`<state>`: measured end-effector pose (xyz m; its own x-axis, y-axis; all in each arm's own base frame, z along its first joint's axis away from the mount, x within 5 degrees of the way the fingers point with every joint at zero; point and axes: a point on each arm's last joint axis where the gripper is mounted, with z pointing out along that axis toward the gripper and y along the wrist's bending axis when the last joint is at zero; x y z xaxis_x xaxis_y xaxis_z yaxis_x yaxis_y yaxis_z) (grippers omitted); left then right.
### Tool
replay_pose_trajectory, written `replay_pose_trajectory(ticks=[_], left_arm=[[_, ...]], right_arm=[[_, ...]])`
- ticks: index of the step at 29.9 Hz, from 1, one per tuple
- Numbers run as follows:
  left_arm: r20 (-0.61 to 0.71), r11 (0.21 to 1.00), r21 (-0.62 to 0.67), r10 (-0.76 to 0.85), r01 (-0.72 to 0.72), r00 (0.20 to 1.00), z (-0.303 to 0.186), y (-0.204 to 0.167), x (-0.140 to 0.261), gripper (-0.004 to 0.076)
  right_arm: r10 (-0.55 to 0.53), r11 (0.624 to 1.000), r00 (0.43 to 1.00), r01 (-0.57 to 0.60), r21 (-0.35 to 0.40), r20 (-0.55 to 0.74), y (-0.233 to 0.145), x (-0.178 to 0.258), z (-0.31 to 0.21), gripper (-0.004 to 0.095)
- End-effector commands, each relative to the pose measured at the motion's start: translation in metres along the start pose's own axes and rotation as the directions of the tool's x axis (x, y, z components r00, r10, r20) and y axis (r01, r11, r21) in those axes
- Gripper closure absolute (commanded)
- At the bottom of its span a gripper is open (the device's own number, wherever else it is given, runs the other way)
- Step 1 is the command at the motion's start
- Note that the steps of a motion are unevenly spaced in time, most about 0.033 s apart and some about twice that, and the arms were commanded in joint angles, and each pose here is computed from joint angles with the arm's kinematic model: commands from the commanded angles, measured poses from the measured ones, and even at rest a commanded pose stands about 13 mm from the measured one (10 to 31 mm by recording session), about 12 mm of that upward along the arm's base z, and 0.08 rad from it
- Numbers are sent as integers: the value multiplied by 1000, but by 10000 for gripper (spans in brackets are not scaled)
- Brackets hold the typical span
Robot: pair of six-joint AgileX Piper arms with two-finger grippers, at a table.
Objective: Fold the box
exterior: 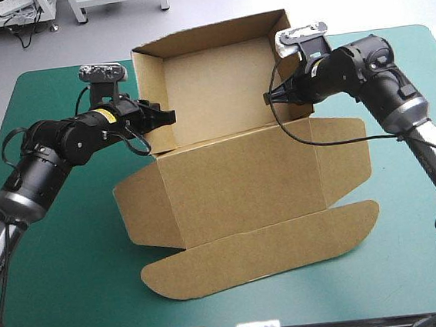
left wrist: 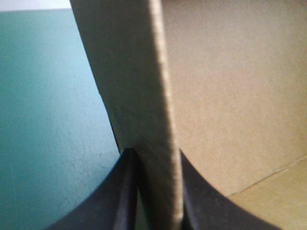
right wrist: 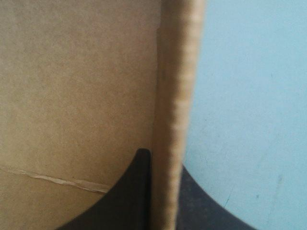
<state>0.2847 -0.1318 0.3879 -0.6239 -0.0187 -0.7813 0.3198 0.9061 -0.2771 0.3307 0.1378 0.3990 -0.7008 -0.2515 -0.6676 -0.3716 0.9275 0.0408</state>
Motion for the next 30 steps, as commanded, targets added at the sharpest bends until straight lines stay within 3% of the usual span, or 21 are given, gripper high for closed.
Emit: replay_pose_trajectory(ticks=[1, 10, 16, 26, 30], left_arm=[[-17, 996, 88, -4, 6, 1000, 1, -17, -2, 733], [-284, 997, 64, 49, -32, 957, 52, -14, 18, 733], [-489, 993, 90, 111, -77, 865, 71, -18, 24, 733], [-620, 969, 67, 227, -238, 751, 99, -44, 59, 733], [-634, 965, 63, 236, -255, 737, 101, -50, 64, 733]], right_arm=[[19, 995, 997, -12, -103, 71, 14, -10, -10, 926], [47, 993, 977, -68, -95, -207, 13, 10, 51, 927], [55, 993, 932, -89, -81, -359, 13, 25, 74, 926], [83, 989, 915, -123, -77, -394, 38, 36, 84, 927], [100, 991, 893, -129, -37, -438, 38, 49, 91, 927]])
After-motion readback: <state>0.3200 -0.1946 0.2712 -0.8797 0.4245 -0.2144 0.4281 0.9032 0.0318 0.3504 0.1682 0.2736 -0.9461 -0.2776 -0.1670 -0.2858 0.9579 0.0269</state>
